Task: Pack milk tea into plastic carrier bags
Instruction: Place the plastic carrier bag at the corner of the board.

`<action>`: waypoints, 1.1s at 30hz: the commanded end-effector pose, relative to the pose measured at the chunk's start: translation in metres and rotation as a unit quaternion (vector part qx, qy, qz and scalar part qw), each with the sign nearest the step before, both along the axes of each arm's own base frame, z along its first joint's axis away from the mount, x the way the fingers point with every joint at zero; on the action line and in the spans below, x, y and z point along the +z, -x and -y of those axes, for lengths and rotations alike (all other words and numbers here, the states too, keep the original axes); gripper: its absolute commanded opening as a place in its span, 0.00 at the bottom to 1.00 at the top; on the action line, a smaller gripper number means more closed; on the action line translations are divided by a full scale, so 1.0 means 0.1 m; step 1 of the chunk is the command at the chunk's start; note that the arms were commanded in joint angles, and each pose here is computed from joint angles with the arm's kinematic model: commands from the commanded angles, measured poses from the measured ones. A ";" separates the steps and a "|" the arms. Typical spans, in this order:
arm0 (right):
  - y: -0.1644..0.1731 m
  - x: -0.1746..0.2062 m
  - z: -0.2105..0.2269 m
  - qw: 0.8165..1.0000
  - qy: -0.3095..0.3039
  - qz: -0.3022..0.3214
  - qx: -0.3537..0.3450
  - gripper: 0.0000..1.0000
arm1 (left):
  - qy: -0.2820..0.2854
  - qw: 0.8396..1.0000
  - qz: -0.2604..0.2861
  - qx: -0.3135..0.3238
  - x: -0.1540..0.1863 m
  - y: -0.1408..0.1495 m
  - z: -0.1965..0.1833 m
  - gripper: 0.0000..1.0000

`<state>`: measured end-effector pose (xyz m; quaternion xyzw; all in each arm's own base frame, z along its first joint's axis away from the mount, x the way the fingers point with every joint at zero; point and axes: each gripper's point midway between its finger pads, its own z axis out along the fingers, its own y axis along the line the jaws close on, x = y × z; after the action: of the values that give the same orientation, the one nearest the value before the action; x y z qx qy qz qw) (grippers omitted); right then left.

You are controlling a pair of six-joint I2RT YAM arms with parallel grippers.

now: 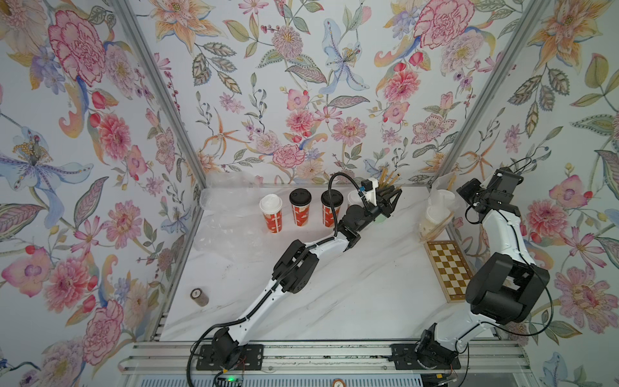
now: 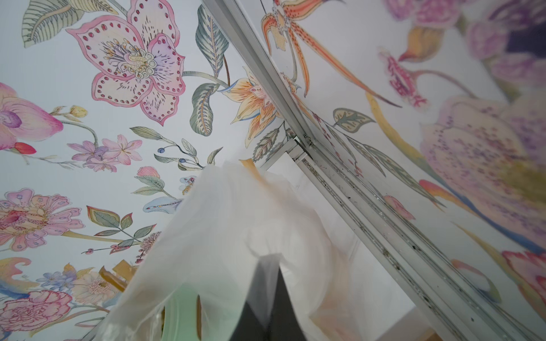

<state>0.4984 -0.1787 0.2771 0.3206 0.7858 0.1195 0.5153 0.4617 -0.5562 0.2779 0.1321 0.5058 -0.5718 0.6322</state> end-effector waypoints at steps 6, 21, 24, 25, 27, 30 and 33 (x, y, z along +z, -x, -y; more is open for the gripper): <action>-0.43 -0.01 -0.08 0.997 -0.021 0.030 0.072 0.00 | 0.038 0.998 0.035 -0.034 0.67 0.34 -0.12 0.46; -0.67 -0.01 -0.14 0.992 -0.027 0.029 0.123 0.03 | 0.000 0.998 0.011 -0.067 0.65 0.60 -0.20 0.48; -0.60 0.05 -0.16 0.992 -0.030 0.026 0.116 0.14 | -0.007 0.997 0.006 -0.075 0.70 0.67 -0.24 0.49; -0.57 0.07 -0.16 0.993 -0.030 0.023 0.110 0.16 | -0.013 0.997 0.003 -0.077 0.70 0.69 -0.25 0.49; -0.50 0.18 -0.18 0.994 -0.027 0.026 0.106 0.23 | -0.023 0.997 -0.003 -0.077 0.72 0.73 -0.29 0.49; -0.38 0.35 -0.20 0.995 -0.020 0.028 0.096 0.33 | -0.044 0.996 -0.009 -0.076 0.73 0.80 -0.35 0.50; -0.24 0.52 -0.22 0.996 -0.013 0.031 0.088 0.39 | -0.067 0.995 -0.016 -0.073 0.75 0.87 -0.42 0.51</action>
<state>0.5436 -0.1608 0.2884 0.2583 0.8033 0.1991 0.4983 0.3955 -0.5223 0.3166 0.1781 0.5614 -0.5819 0.5609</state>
